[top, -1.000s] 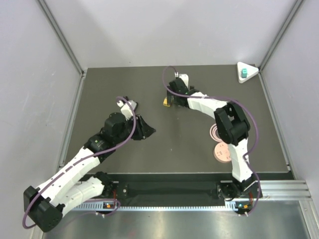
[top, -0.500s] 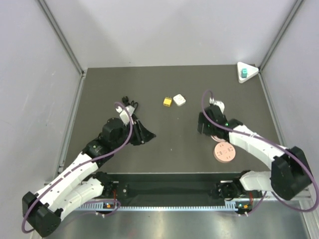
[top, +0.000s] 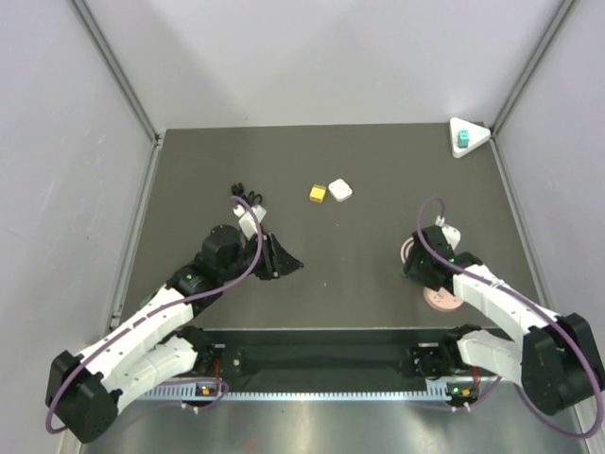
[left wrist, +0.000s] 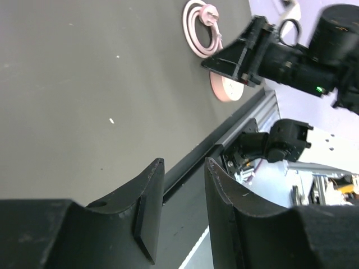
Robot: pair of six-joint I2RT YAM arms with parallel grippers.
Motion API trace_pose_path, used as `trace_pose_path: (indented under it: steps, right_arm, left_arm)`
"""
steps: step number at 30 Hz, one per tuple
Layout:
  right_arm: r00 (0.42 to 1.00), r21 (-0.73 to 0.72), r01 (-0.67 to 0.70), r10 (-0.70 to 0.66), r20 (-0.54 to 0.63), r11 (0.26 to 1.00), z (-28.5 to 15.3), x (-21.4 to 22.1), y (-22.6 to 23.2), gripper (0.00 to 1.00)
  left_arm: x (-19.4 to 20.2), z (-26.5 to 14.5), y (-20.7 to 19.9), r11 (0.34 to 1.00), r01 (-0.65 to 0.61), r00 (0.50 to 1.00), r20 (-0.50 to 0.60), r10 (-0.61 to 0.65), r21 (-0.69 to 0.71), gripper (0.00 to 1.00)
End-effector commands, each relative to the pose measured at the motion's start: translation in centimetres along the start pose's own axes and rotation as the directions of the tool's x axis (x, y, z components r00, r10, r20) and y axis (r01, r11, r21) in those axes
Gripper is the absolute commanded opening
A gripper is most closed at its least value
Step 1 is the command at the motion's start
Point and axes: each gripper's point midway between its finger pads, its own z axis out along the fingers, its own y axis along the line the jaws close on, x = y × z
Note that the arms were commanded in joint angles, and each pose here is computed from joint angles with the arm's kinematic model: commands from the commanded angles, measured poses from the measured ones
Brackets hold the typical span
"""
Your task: Pull the plug off the socket
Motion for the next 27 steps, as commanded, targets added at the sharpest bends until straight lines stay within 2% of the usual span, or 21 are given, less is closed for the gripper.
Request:
trace_pose_path:
  steps: [1,5,7,11,15,17,18,22,24,27]
  right_arm:
    - [0.996,0.155,-0.084,0.089,-0.025,0.984,0.7,0.8,-3.6,0.55]
    - [0.986,0.295,-0.160,0.167,0.000,0.942,0.5,0.6,-6.5,0.55]
    - [0.969,0.361,-0.240,0.245,0.033,0.901,0.1,0.2,-8.5,0.55]
    - [0.925,0.374,-0.380,0.350,0.147,0.846,-0.8,-1.7,-10.8,0.54]
    - [0.842,0.346,-0.534,0.449,0.299,0.771,-2.3,-4.3,-13.7,0.54]
    - [0.865,0.318,-0.478,0.376,0.333,0.819,-3.3,-6.7,-13.4,0.56]
    - [0.865,0.325,-0.476,0.369,0.339,0.817,-3.8,-7.1,-13.5,0.57]
    - [0.907,0.210,-0.368,0.300,0.294,0.906,-4.5,-8.7,-10.5,0.66]
    - [0.918,0.110,-0.306,0.262,0.296,0.946,-4.3,-10.0,-8.6,0.72]
    - [0.928,0.058,-0.259,0.232,0.292,0.964,-4.1,-12.4,-6.9,0.83]
  left_arm:
    - [-0.8,0.0,-2.3,0.993,-0.041,0.999,0.014,0.040,0.110,0.40]
    - [-1.0,-0.3,-3.2,0.990,-0.052,0.999,0.016,0.051,0.134,0.40]
    - [-1.3,-0.5,-3.7,0.988,-0.059,0.998,0.014,0.057,0.143,0.40]
    - [-1.4,-1.0,-4.3,0.989,-0.054,0.998,-0.002,0.055,0.140,0.40]
    - [-1.2,-1.5,-4.6,0.990,-0.042,0.999,-0.022,0.045,0.138,0.40]
    - [-1.1,-1.7,-4.9,0.988,-0.043,0.999,-0.025,0.047,0.146,0.40]
    - [-1.1,-1.7,-4.7,0.990,-0.037,0.999,-0.025,0.040,0.138,0.41]
    - [-1.3,-1.6,-4.7,0.988,-0.037,0.999,0.000,0.038,0.147,0.42]
    - [-1.5,-1.3,-4.8,0.986,-0.027,1.000,0.018,0.024,0.165,0.42]
    - [-1.7,-0.9,-4.8,0.985,-0.015,1.000,0.027,0.011,0.174,0.43]
